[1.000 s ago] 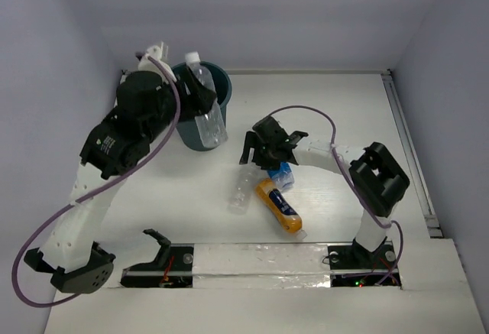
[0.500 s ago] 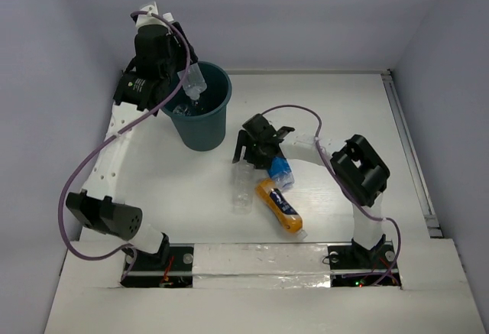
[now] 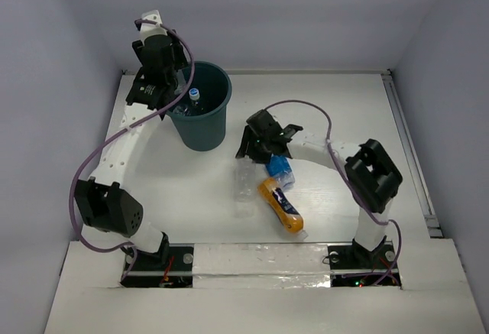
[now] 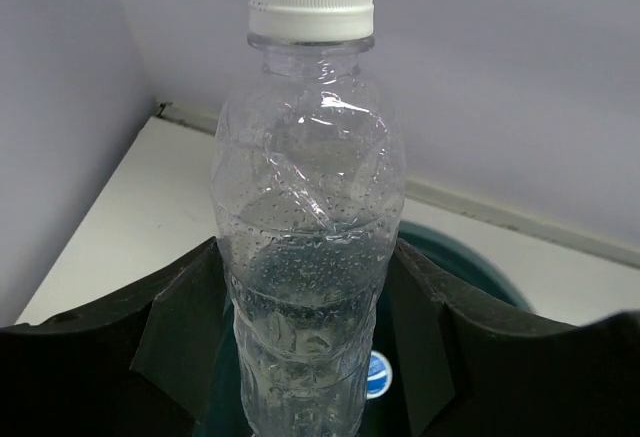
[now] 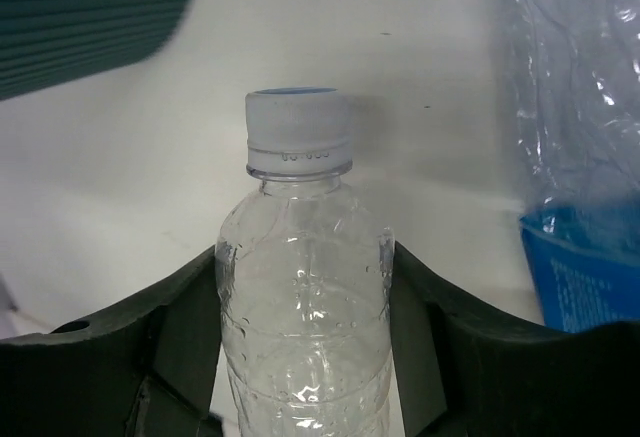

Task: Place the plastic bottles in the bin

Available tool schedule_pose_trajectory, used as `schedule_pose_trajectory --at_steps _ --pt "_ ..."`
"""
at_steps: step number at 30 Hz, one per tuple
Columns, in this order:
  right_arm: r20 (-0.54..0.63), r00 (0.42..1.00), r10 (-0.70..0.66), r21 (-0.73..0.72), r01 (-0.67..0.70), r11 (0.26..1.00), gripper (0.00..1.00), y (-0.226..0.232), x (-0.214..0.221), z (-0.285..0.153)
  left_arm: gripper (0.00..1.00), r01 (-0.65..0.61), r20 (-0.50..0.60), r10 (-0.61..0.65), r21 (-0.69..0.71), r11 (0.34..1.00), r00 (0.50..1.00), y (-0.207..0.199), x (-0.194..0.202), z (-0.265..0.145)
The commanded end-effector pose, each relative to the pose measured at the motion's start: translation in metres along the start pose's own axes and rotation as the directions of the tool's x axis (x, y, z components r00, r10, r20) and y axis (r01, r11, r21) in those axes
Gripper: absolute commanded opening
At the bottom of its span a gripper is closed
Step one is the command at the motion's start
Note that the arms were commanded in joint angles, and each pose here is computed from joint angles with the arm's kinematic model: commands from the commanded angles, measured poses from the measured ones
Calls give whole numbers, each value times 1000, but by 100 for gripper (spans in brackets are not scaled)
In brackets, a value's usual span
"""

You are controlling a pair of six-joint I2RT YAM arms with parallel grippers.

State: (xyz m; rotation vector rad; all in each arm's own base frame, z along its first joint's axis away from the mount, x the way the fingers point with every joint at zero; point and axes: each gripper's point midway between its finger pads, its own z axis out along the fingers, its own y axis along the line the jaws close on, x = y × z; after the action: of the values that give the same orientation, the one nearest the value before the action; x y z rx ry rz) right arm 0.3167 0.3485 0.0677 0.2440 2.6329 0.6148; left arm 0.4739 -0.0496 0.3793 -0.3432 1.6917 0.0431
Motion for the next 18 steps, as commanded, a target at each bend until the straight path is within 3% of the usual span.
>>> schedule_pose_trajectory --at_steps 1,4,5,6,10,13,14,18 --pt "169 986 5 -160 22 987 41 50 -44 -63 47 -5 114 7 -21 1000 994 9 -27 -5" --pt "242 970 13 -227 44 973 41 69 -64 -107 55 2 111 1 -27 1000 994 14 -14 -7" --pt "262 965 10 -241 56 969 41 73 -68 -120 61 9 98 -6 -26 1000 995 14 -7 -7" --pt "292 956 16 -250 60 966 41 75 -75 -132 74 11 92 -8 -24 1000 996 15 -4 -8" --pt "437 898 49 -338 113 934 41 107 -114 -206 97 49 84 -50 13 999 995 10 -7 -16" --pt "504 863 32 -335 162 928 41 126 -137 -225 99 80 69 -85 69 994 994 2 -17 -28" --pt "552 833 37 -357 196 913 41 142 -153 -248 99 93 79 -100 87 992 992 0 -28 -34" --pt "651 758 46 -349 244 905 41 172 -191 -271 99 138 56 -147 145 980 987 -3 -39 -59"
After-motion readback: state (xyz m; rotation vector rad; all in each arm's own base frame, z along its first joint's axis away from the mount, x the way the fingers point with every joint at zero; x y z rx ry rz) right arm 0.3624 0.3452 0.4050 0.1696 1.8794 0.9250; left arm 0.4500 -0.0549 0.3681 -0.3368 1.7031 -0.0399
